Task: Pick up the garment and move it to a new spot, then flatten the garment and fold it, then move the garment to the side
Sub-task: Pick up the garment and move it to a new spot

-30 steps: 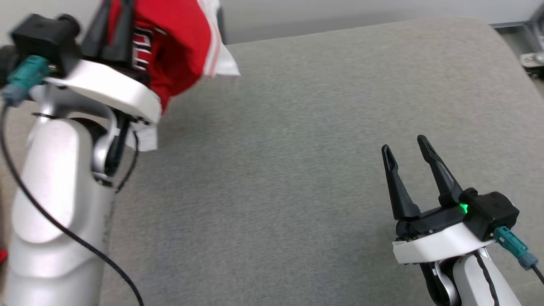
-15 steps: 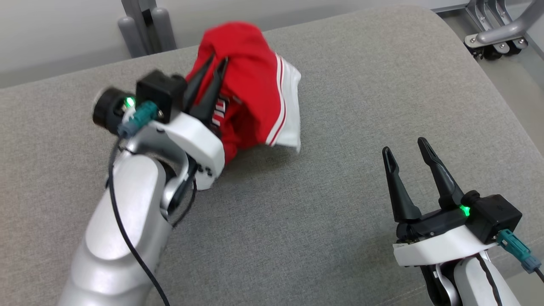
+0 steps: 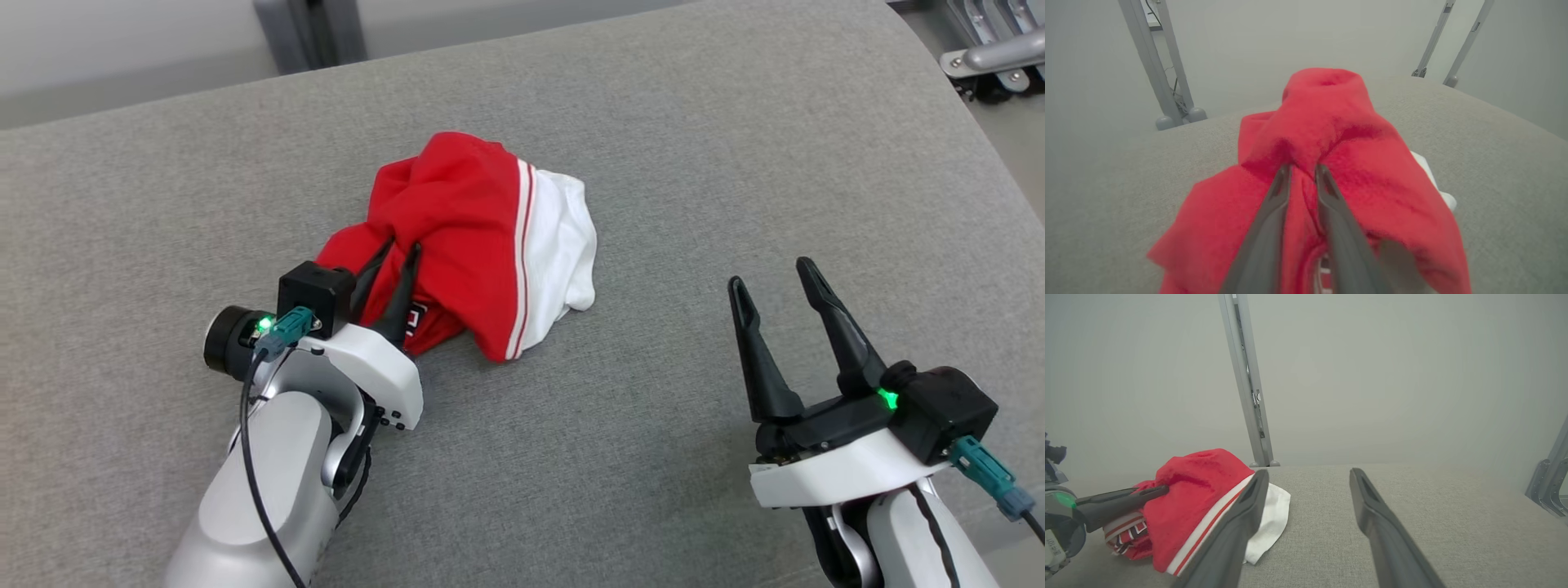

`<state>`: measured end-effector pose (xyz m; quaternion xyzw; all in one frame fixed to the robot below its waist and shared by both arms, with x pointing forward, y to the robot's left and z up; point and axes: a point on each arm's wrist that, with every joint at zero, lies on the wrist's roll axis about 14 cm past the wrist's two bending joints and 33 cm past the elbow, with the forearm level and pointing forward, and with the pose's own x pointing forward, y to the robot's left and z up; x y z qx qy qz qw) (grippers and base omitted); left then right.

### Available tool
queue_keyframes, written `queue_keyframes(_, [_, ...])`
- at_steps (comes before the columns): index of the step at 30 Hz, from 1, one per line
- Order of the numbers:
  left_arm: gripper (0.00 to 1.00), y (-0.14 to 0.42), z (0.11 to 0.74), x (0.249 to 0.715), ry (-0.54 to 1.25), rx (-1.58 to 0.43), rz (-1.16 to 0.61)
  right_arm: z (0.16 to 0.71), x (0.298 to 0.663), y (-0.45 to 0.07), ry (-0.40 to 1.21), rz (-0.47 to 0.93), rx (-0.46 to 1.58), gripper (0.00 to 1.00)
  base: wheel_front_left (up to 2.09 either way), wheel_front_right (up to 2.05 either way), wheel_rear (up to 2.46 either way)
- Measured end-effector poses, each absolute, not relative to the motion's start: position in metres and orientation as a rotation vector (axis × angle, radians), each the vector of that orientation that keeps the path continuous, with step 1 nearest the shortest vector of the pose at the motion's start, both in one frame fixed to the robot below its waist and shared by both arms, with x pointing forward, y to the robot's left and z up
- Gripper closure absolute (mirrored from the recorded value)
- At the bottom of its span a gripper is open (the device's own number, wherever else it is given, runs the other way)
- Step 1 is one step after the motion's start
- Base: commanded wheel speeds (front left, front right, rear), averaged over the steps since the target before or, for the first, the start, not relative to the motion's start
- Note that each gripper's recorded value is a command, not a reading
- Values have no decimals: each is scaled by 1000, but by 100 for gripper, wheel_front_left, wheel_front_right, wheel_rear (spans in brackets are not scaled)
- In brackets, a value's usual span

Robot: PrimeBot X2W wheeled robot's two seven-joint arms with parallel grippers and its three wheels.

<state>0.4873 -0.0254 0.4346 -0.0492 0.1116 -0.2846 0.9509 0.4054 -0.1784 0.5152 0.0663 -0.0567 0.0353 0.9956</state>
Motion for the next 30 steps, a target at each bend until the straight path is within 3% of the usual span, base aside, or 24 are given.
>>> queue_keyframes(1, [0, -24, 433, 486, 236, -113, -577, 516, 407, -175, -116, 81, 134, 0, 0, 0, 0])
queue_keyframes(14, [0, 28, 488, 469, 18, -204, -439, 528, 403, -133, -145, 203, 159, 0, 0, 0, 0])
queue_keyframes(22, [0, 101, 526, 429, -125, -202, -236, 526, 403, -110, -136, 268, 165, 0, 0, 0, 0])
queue_keyframes(30, [0, 140, 539, 384, -176, -168, -103, 527, 395, -96, -136, 305, 169, 0, 0, 0, 0])
